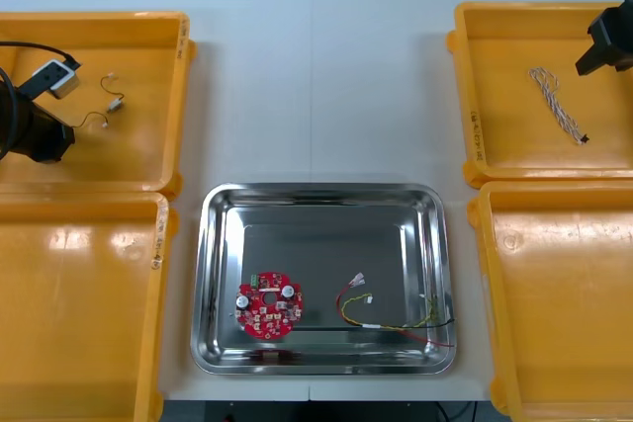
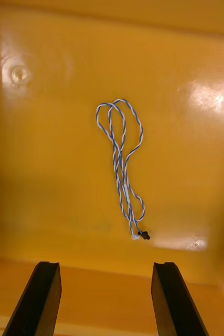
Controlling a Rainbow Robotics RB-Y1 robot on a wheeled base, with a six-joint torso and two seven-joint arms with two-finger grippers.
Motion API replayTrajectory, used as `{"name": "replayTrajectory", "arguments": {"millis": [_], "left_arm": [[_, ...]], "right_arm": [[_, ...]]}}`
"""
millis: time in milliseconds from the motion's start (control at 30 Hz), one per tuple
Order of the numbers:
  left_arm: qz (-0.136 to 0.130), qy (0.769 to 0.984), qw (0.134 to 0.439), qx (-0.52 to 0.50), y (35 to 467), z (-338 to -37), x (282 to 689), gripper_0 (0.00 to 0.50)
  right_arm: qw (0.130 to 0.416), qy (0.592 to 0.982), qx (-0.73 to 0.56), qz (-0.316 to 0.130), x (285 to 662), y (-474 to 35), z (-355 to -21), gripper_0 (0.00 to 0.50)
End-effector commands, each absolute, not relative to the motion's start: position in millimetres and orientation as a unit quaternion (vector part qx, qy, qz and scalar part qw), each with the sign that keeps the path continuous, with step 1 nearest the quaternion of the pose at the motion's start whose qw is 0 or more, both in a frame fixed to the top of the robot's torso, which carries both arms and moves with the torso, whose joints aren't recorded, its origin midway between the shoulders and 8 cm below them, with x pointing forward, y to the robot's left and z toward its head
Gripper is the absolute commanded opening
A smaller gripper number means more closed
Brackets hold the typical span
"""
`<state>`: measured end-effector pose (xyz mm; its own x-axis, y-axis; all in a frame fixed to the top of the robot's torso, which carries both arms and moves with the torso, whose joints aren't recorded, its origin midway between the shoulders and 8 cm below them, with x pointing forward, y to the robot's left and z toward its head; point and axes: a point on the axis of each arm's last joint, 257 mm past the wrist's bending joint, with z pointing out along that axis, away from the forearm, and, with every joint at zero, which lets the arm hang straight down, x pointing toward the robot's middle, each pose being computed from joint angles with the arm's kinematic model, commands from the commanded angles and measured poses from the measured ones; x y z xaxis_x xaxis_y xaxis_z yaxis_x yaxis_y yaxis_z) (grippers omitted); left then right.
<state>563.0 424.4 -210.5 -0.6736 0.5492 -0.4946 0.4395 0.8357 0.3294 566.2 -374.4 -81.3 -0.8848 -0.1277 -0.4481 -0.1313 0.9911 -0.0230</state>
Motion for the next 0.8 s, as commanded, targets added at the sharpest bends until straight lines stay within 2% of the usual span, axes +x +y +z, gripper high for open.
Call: {"name": "replayTrajectory", "arguments": {"millis": [33,600,800], "left_arm": [[0.103,0.894,0.290,0.326,424.5,-215.1,560.9,0.000],[0.092,0.900,0.289,0.314,411.9,-164.9,556.5,0.001],[0.092,0.901,0.284,0.315,406.4,-151.6,549.5,0.000]], "right_arm": [[0.269,0.962,-0.040,0.008,586.0,-376.4,-49.7,0.500],[0.254,0.966,-0.052,0.001,607.9,-357.1,-94.0,0.500],[0.258,0.964,-0.058,0.006,615.5,-354.0,-108.6,0.500]]}}
